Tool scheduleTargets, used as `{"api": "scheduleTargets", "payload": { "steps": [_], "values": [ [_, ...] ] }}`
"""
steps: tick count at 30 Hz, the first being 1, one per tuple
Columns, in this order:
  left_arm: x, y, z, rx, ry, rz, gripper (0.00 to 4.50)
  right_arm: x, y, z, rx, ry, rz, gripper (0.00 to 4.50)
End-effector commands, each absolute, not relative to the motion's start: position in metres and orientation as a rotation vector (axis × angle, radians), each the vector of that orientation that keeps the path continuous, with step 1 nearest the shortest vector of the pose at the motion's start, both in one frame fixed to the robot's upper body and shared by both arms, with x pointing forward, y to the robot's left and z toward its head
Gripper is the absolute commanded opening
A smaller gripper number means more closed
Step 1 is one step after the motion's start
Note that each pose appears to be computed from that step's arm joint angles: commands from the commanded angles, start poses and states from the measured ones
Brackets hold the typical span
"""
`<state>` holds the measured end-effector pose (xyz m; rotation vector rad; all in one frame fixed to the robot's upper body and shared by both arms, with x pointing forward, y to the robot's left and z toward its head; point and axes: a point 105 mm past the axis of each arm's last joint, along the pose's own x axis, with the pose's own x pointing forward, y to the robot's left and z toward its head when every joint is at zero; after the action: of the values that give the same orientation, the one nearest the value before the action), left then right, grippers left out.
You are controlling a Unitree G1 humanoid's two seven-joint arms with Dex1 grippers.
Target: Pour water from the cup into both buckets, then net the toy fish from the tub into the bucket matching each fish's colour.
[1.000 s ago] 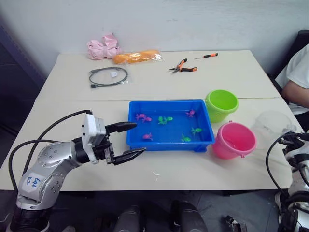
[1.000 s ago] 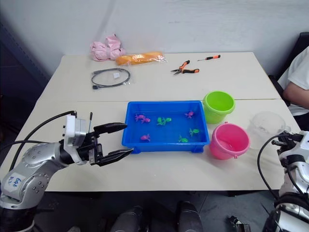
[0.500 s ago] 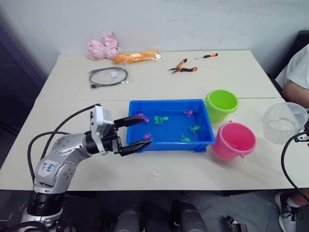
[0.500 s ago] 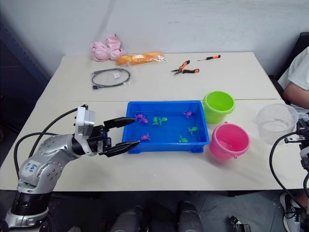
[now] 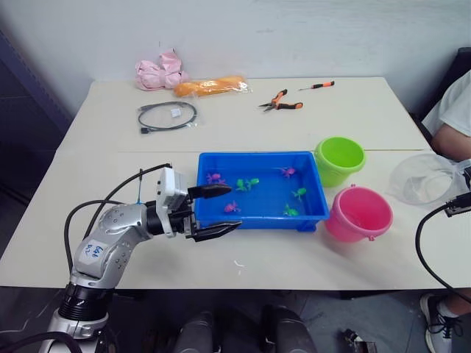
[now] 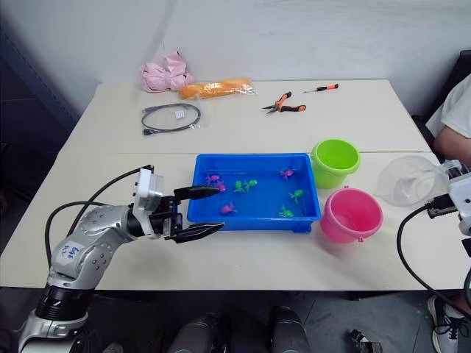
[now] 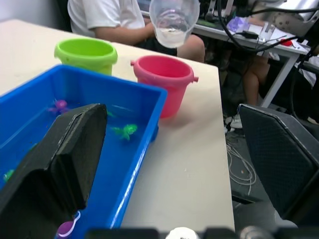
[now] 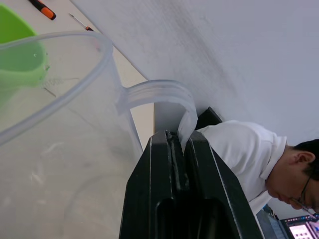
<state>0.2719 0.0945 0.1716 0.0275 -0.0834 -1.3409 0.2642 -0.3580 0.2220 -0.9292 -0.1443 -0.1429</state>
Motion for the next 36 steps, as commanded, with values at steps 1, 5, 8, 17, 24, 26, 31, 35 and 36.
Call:
{"api": "scheduleTargets", "payload": {
  "steps": [1, 5, 8, 17, 24, 26, 31, 35, 36],
  "values": [
    [0.270, 0.092, 0.178, 0.054, -0.125, -1.354, 4.50, 0.262, -0.343, 0.238, -1.080, -0.205, -0.092, 0.08],
    [0.270, 0.090, 0.177, 0.049, -0.130, -1.349, 4.50, 0.262, -0.339, 0.234, -1.163, -0.206, -0.072, 0.08],
    [0.270, 0.090, 0.176, 0.044, -0.133, -1.335, 4.50, 0.261, -0.338, 0.232, -1.202, -0.215, -0.070, 0.08],
    [0.271, 0.090, 0.176, 0.045, -0.137, -1.326, 4.50, 0.261, -0.337, 0.230, -1.298, -0.228, -0.078, 0.08],
    [0.271, 0.089, 0.176, 0.043, -0.140, -1.328, 4.50, 0.262, -0.335, 0.232, -1.361, -0.251, -0.095, 0.08],
    [0.271, 0.089, 0.177, 0.043, -0.141, -1.328, 4.50, 0.262, -0.335, 0.233, -1.367, -0.259, -0.100, 0.08],
    [0.271, 0.089, 0.176, 0.043, -0.143, -1.327, 4.50, 0.263, -0.332, 0.238, -1.379, -0.275, -0.106, 0.08],
    [0.271, 0.089, 0.177, 0.041, -0.143, -1.325, 4.50, 0.262, -0.331, 0.241, -1.378, -0.281, -0.106, 0.08],
    [0.271, 0.089, 0.177, 0.041, -0.144, -1.325, 4.50, 0.262, -0.331, 0.241, -1.377, -0.283, -0.107, 0.08]
  ]
}}
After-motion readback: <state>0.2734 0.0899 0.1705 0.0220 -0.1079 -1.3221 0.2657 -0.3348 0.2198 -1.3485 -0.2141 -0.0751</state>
